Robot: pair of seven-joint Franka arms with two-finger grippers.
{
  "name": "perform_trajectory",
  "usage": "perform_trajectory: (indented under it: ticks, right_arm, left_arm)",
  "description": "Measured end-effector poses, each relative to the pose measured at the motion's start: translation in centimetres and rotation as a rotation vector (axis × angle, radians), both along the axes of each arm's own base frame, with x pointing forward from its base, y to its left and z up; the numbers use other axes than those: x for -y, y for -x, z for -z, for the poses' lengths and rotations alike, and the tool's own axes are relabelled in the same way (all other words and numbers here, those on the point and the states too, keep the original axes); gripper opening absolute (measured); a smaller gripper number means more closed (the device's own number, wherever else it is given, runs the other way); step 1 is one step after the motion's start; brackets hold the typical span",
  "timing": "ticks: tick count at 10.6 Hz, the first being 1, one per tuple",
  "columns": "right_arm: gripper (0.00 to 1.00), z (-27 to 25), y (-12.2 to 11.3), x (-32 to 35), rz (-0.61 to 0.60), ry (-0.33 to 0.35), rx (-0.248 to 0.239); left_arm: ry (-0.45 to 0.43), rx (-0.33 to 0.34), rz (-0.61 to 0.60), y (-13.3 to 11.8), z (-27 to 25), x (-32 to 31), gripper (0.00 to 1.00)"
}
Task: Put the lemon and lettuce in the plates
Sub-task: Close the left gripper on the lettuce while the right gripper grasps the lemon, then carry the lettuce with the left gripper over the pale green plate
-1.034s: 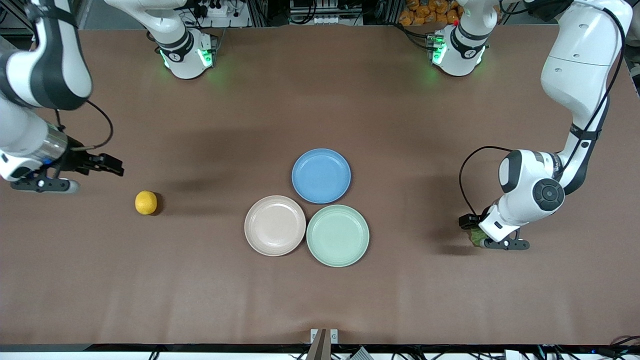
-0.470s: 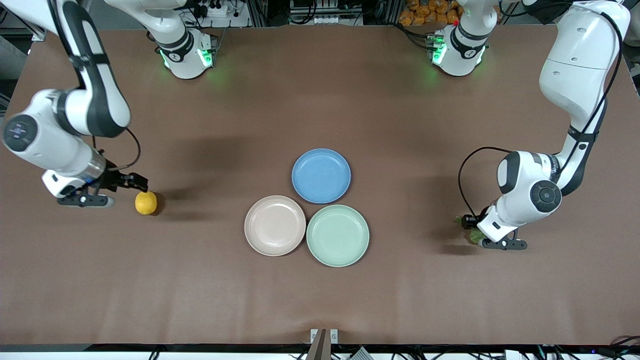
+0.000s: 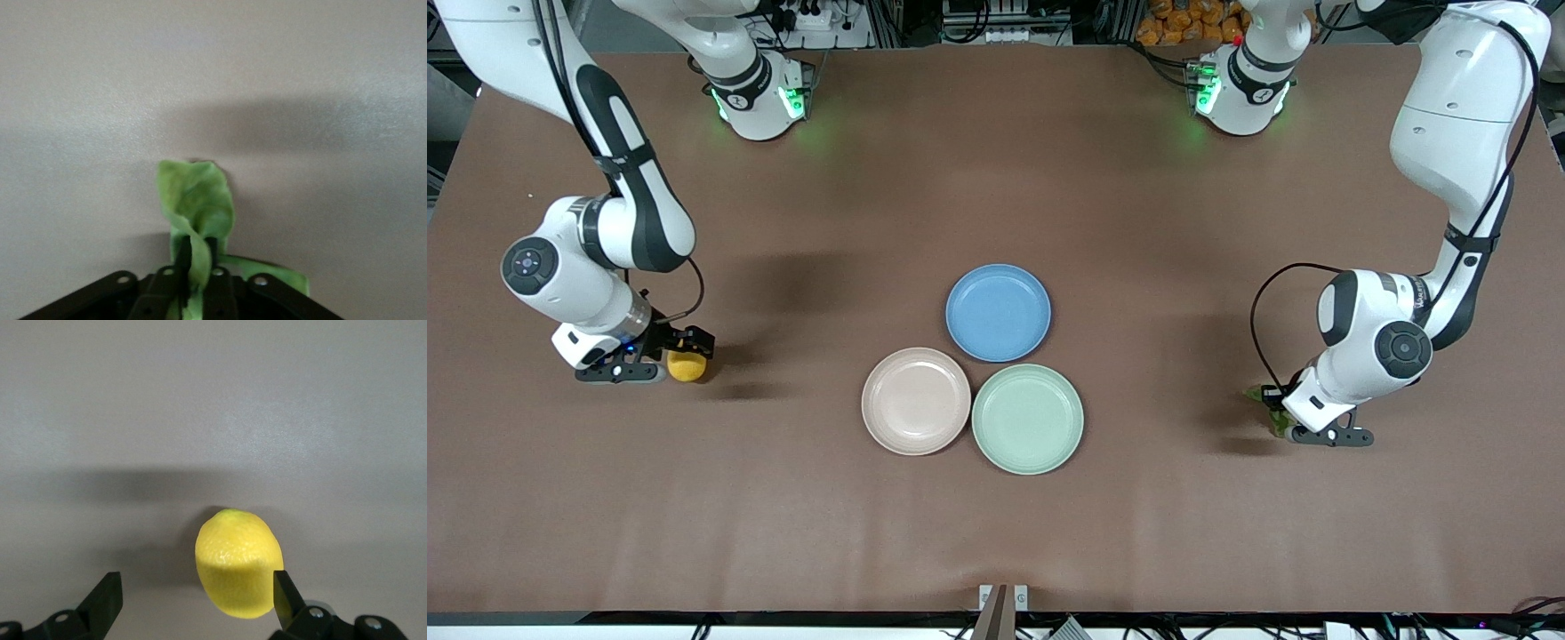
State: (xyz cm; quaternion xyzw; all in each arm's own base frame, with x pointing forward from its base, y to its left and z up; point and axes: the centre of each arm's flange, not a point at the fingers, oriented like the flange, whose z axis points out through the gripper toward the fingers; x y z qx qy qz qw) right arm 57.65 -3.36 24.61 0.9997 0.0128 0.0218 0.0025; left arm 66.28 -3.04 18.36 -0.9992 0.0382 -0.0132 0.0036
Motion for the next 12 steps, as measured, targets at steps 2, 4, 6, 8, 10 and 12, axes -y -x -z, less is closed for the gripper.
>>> perform_trajectory:
  ticks: [2, 4, 6, 8, 10, 12]
  right_arm:
    - [1.0, 0.8, 0.0, 0.8, -0.021, 0.003, 0.004]
    - [1.0, 1.9, -0.1, 1.6, -0.034, 0.007, 0.019]
    - [1.0, 3.4, 0.0, 1.8, -0.038, 0.009, 0.013]
    - [1.0, 4.8, -0.1, 1.8, -0.04, 0.012, 0.028]
    - [1.0, 6.5, 0.0, 1.9, -0.04, 0.014, 0.033]
    - [1.0, 7.2, 0.1, 2.0, -0.04, 0.015, 0.029]
  left_arm:
    - [-0.002, 0.01, 0.0, -0.3, -0.4, -0.1, 0.05]
    - [-0.004, 0.022, 0.002, -0.7, -0.9, -0.1, 0.05]
    - [-0.005, 0.05, 0.018, -1.4, -2.2, 1.0, 0.05]
    - [-0.007, 0.083, 0.043, -2.0, -4.4, 2.8, 0.05]
    - [-0.009, 0.103, 0.06, -2.0, -6.3, 4.0, 0.05]
    - [-0.002, 0.106, 0.075, -1.9, -6.7, 5.1, 0.05]
